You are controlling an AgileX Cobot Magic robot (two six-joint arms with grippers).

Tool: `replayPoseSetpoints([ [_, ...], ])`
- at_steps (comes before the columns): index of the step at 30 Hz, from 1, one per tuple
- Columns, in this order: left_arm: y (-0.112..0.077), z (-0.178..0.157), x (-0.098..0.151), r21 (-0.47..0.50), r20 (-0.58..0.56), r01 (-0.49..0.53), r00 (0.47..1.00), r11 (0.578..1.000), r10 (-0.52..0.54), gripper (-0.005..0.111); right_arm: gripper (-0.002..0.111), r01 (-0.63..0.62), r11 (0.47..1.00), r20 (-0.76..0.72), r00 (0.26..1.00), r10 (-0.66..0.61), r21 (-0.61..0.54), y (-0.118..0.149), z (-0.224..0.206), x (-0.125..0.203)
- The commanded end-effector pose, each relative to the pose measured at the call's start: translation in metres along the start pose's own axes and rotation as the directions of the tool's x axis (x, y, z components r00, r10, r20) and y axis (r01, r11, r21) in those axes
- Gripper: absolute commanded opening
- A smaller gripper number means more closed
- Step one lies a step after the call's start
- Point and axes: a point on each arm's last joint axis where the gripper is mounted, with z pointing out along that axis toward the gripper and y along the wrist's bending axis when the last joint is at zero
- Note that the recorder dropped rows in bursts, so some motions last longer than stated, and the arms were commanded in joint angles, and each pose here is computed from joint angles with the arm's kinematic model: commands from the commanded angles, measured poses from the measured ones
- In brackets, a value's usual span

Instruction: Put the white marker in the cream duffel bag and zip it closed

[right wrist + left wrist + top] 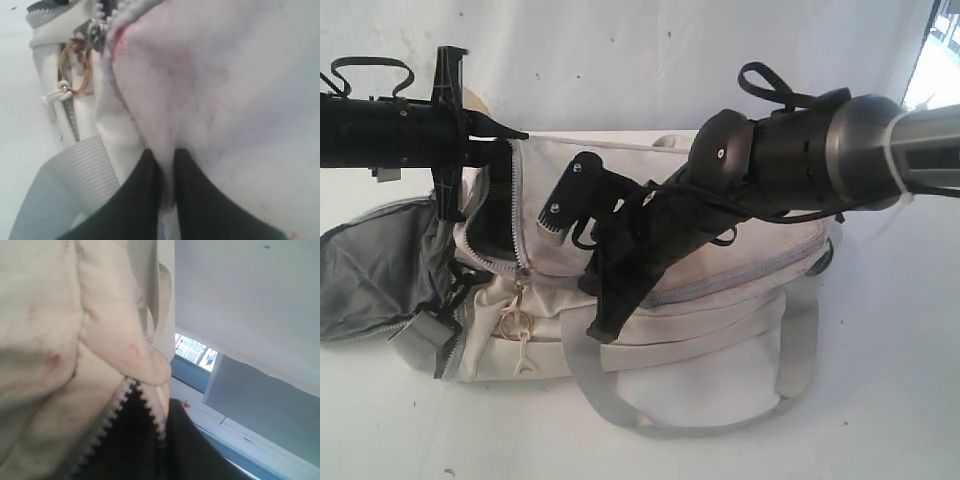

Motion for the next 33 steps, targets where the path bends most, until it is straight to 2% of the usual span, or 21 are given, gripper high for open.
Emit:
replayPoseSetpoints([
  [1, -0.008, -0.005, -0.002, 0.035, 0.041, 0.002, 0.999, 0.999, -0.003, 0.000, 0.000, 0.040, 0.997, -0.055, 0.998, -0.043, -0.059, 0.005, 0.000, 0.006],
  [2, -0.008, -0.005, -0.003, 0.034, 0.044, -0.014, 0.999, 0.999, 0.012, 0.000, 0.000, 0.048, 0.997, -0.073, 0.996, -0.053, -0.065, 0.006, -0.001, 0.008],
  [4, -0.008, -0.006, -0.007, 0.029, 0.074, -0.043, 0.996, 0.999, 0.041, 0.000, 0.000, -0.010, 0.999, -0.145, 0.989, 0.005, -0.039, 0.004, -0.007, 0.013],
  [9, -0.008, -0.015, -0.022, 0.032, 0.135, -0.036, 0.990, 0.999, 0.031, 0.000, 0.000, -0.089, 0.995, -0.263, 0.960, 0.098, 0.048, -0.001, -0.017, 0.022],
  [12, -0.009, -0.022, -0.032, 0.039, 0.166, -0.025, 0.986, 0.999, 0.019, 0.000, 0.000, -0.115, 0.990, -0.273, 0.953, 0.132, 0.078, -0.005, -0.023, 0.023],
  [13, -0.009, -0.025, -0.037, 0.042, 0.183, -0.020, 0.983, 0.999, 0.012, 0.000, 0.000, -0.163, 0.982, -0.271, 0.945, 0.183, 0.095, -0.007, -0.025, 0.025],
  [17, -0.008, -0.033, -0.048, 0.036, 0.229, -0.022, 0.973, 0.999, 0.014, 0.000, 0.000, -0.211, 0.973, -0.305, 0.924, 0.229, 0.092, -0.010, -0.029, 0.032],
  [20, -0.004, -0.034, -0.053, -0.024, 0.270, -0.068, 0.960, 0.997, 0.072, 0.000, 0.000, -0.238, 0.966, -0.311, 0.915, 0.258, 0.103, -0.014, -0.033, 0.036],
  [24, -0.004, -0.034, -0.052, -0.041, 0.260, -0.130, 0.956, 0.991, 0.136, 0.001, 0.000, -0.226, 0.970, -0.319, 0.916, 0.244, 0.094, -0.014, -0.033, 0.036],
  [26, -0.004, -0.034, -0.050, -0.042, 0.244, -0.153, 0.957, 0.987, 0.159, 0.010, 0.000, -0.217, 0.972, -0.321, 0.918, 0.235, 0.089, -0.014, -0.033, 0.036],
  [31, -0.005, -0.032, -0.045, -0.040, 0.181, -0.255, 0.949, 0.966, 0.258, 0.052, 0.000, -0.219, 0.972, -0.319, 0.918, 0.236, 0.089, -0.014, -0.033, 0.036],
  [33, -0.005, -0.032, -0.044, -0.037, 0.170, -0.272, 0.947, 0.962, 0.274, 0.064, 0.000, -0.220, 0.971, -0.313, 0.920, 0.238, 0.091, -0.014, -0.033, 0.035],
])
